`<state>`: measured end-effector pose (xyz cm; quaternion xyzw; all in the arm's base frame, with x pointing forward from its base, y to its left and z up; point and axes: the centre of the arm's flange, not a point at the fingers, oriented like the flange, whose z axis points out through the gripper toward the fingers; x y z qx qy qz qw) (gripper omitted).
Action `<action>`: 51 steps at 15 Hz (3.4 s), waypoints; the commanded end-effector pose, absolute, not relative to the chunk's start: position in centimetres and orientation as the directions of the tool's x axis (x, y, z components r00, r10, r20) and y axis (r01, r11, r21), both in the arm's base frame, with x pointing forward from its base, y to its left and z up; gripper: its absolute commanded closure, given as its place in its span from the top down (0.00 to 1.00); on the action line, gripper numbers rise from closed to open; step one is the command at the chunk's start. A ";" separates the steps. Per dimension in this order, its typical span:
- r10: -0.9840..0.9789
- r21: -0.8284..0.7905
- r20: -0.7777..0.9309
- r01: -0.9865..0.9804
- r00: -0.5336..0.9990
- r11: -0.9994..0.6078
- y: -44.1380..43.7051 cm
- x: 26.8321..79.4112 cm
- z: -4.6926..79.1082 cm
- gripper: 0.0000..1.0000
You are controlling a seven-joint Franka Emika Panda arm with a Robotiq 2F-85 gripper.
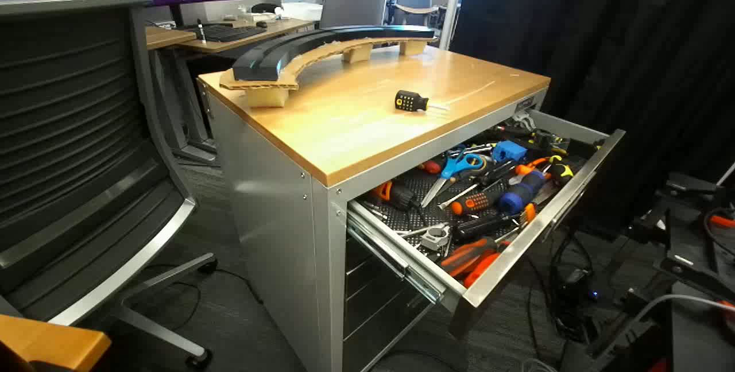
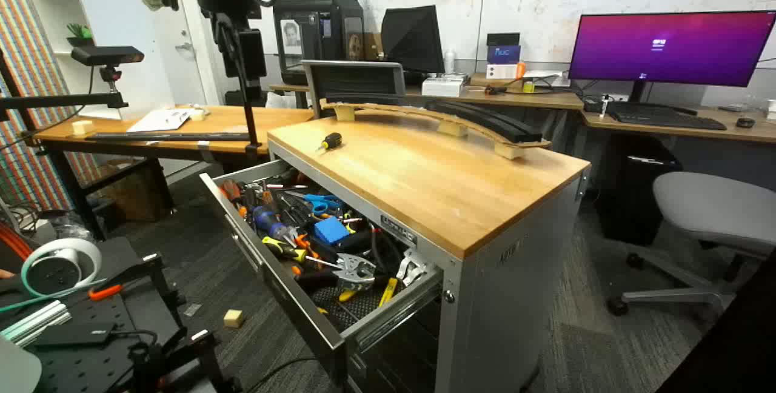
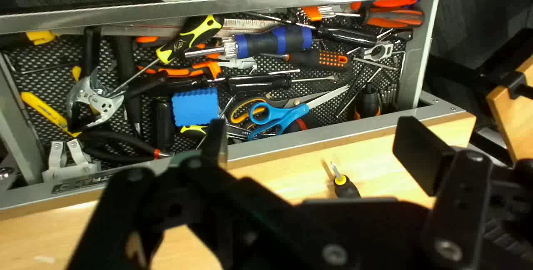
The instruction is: Put the screwdriver into the top drawer.
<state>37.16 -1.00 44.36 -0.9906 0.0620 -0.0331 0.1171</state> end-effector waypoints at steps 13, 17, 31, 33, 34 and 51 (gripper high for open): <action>0.071 -0.200 0.129 0.096 0.989 -0.975 0.0 45.9 46.2 1.00; 0.276 -0.161 0.103 0.290 0.956 -0.944 3.4 52.3 46.4 1.00; 0.578 -0.085 -0.069 0.572 0.813 -0.816 17.0 71.4 30.7 1.00; 0.560 -0.068 -0.074 0.556 0.825 -0.828 17.5 72.4 29.4 0.84; 0.546 -0.053 -0.062 0.544 0.835 -0.838 17.6 72.6 29.1 0.72; 0.377 -0.138 -0.248 0.352 0.893 -0.926 16.6 65.0 28.0 0.14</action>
